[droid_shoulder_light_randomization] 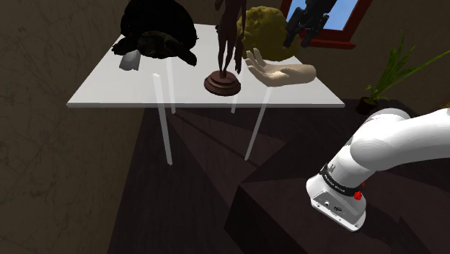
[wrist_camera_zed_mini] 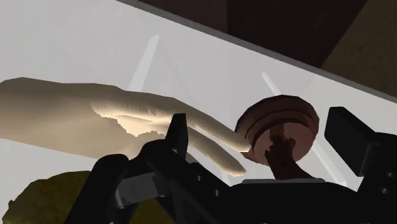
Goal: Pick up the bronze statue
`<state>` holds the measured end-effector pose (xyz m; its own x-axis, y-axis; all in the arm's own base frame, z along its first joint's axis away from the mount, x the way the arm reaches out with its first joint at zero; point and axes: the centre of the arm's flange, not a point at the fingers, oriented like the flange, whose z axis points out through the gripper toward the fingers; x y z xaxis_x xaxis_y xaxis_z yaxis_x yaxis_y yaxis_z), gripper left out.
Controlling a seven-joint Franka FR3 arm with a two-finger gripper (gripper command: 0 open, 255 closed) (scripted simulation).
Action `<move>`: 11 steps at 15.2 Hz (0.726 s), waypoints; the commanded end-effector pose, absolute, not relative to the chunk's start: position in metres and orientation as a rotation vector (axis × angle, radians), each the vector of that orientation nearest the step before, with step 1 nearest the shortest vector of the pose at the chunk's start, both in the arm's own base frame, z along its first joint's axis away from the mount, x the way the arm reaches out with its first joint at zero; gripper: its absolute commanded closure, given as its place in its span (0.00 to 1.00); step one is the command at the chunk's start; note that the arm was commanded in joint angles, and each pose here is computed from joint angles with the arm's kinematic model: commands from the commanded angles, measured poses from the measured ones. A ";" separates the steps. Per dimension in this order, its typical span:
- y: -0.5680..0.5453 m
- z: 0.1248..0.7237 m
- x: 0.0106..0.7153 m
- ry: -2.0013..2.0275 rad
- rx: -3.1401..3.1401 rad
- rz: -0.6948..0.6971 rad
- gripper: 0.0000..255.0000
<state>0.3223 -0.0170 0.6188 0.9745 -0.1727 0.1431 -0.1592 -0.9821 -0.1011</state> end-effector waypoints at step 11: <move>0.010 0.568 0.413 -0.124 -3.014 -0.564 0.00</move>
